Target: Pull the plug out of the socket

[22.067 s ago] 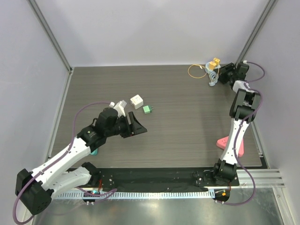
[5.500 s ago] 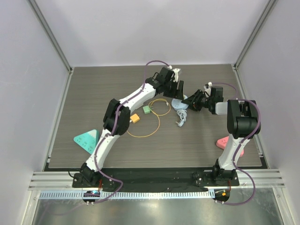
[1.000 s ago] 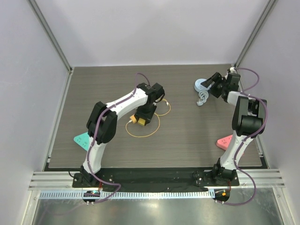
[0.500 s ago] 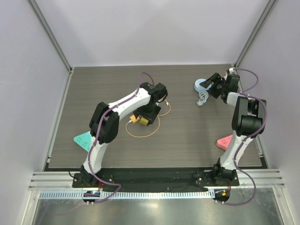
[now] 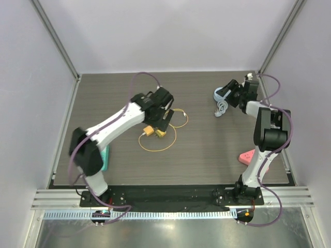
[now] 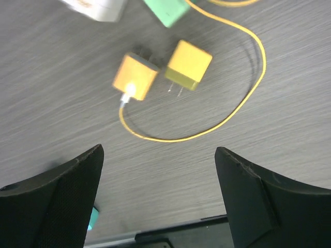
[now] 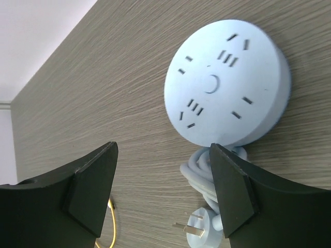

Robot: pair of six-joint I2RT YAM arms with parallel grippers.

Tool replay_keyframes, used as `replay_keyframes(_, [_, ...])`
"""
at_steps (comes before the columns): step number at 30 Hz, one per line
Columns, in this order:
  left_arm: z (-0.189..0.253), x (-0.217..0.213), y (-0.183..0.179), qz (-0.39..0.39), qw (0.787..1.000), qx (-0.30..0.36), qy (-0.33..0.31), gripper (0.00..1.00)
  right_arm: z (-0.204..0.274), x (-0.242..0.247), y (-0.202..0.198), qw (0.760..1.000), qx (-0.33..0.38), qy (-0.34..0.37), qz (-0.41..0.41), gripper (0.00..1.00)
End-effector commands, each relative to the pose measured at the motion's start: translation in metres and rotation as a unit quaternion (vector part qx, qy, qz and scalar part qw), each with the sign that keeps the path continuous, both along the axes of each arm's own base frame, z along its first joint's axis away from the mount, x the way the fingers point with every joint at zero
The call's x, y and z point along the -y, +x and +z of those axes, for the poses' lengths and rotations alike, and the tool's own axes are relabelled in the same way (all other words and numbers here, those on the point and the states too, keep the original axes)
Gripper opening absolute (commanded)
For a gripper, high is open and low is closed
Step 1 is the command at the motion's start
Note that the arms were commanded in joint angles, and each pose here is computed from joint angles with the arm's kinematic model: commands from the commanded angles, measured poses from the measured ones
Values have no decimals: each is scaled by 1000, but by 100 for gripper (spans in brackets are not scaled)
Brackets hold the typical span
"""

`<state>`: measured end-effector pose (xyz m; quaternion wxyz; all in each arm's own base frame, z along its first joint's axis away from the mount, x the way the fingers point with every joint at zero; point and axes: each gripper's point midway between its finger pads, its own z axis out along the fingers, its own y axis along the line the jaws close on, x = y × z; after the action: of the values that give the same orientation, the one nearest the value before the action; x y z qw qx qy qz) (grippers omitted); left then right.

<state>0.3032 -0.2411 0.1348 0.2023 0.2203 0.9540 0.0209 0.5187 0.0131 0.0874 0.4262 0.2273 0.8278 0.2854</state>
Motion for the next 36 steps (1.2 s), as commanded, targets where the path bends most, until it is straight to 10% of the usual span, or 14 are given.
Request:
replay_keyframes(1, [74,-18,7,22,987,139,-72,89,42,-32,5,998,45,-41,16,77])
replay_keyframes(10, [106,-64,-60,77,922,251,-286,95,75,-119,-44,993,48,-92,56,78])
replay_keyframes(18, [125,-68,-88,119,806,308,-492,100,58,-84,-142,987,34,-158,-12,100])
replay_keyframes(26, [97,-57,-103,118,726,294,-610,100,80,-80,-223,986,157,11,-62,100])
replay_keyframes(36, [67,-61,-119,143,623,260,-724,100,19,-82,-281,970,140,177,-88,100])
